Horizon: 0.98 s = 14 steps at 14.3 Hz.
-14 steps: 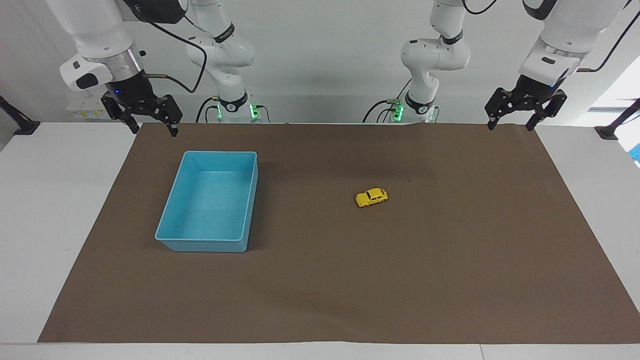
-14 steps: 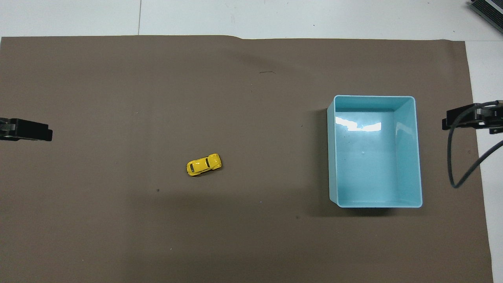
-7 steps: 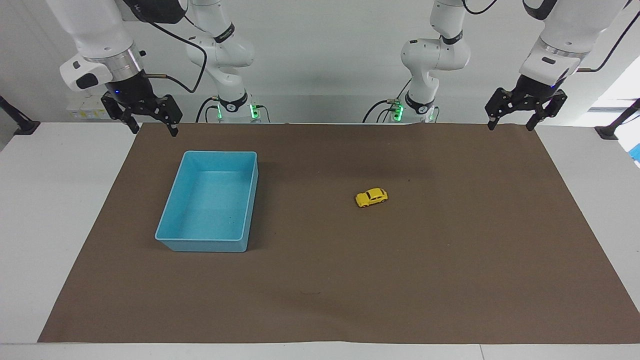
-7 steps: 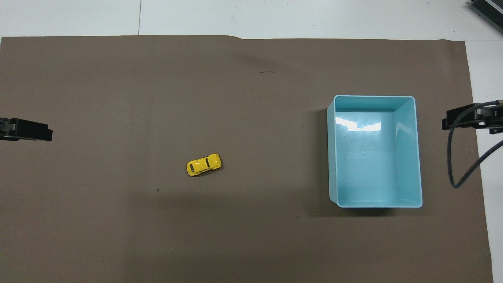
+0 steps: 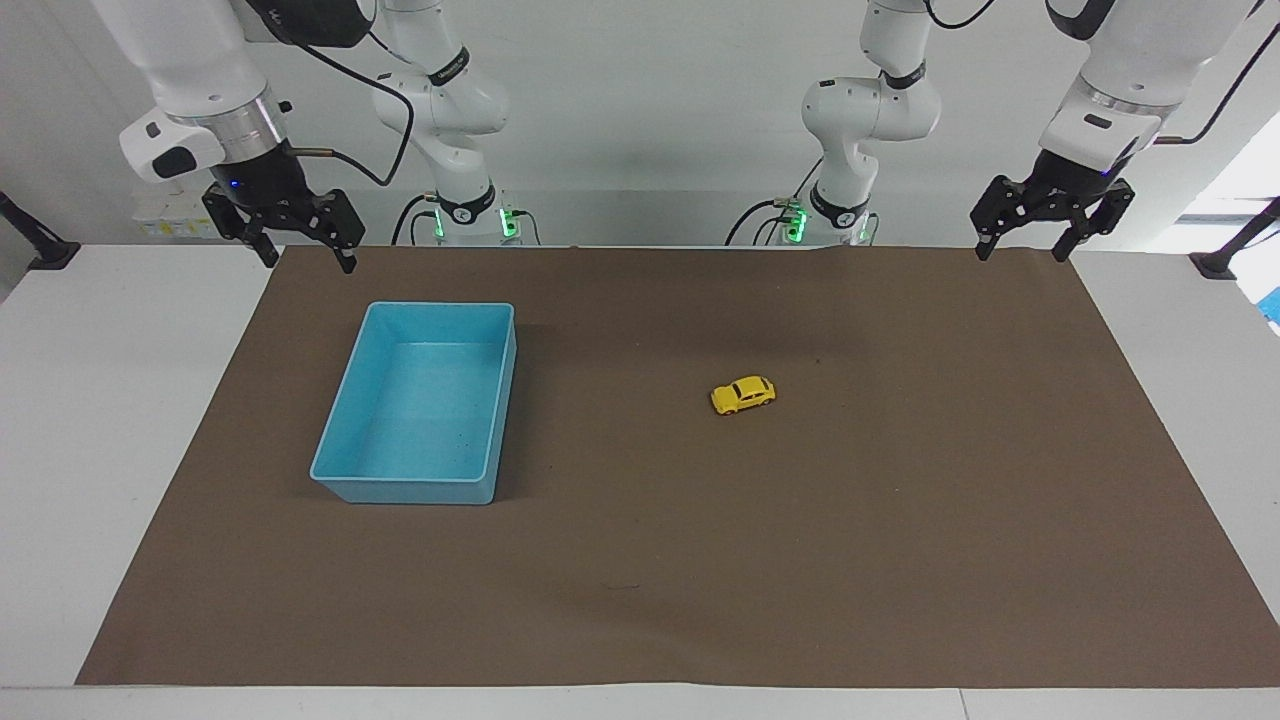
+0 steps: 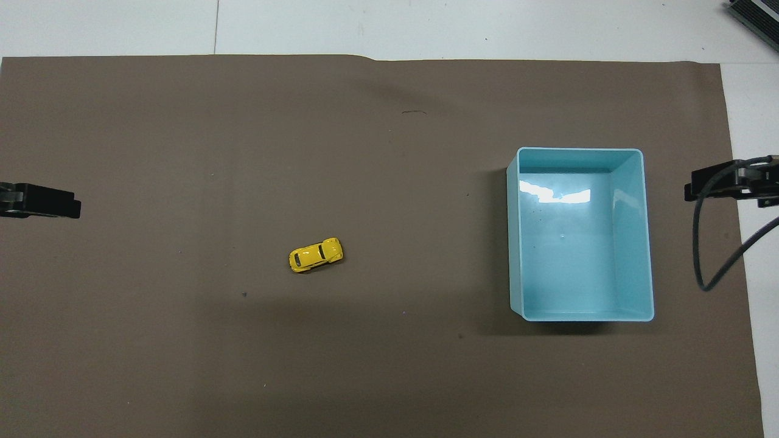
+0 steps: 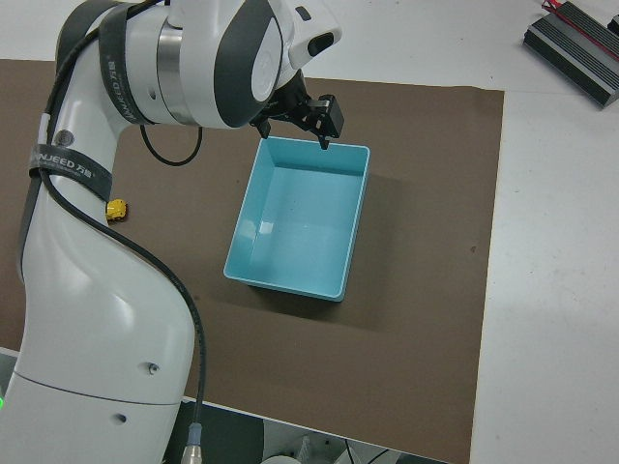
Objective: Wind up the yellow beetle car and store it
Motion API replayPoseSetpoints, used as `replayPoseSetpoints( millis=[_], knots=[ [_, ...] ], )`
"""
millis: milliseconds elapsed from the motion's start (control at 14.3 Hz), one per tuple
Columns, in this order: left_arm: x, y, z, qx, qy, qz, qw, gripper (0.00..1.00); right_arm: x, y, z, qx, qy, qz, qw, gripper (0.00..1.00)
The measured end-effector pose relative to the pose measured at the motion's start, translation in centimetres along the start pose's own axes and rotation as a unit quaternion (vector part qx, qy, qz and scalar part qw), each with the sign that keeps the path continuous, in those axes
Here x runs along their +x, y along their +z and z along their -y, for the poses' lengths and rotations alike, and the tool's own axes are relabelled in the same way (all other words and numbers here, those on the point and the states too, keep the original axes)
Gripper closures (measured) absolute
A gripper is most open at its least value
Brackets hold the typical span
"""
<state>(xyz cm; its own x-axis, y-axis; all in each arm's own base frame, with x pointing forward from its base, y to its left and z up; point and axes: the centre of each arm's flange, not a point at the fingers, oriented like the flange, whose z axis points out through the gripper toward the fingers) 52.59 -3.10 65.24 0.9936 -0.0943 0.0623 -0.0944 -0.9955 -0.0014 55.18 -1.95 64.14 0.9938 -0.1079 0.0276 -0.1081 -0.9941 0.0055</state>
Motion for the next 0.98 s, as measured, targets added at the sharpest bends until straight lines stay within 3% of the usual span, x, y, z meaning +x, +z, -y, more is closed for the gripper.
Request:
replayPoseSetpoints(
  millis=[980],
  knots=[
    [0.02, 0.33, 0.07, 0.000, -0.001, 0.003, 1.000, 0.00, 0.00, 0.01, 0.00, 0.000, 0.000, 0.000, 1.000, 0.00]
  ],
)
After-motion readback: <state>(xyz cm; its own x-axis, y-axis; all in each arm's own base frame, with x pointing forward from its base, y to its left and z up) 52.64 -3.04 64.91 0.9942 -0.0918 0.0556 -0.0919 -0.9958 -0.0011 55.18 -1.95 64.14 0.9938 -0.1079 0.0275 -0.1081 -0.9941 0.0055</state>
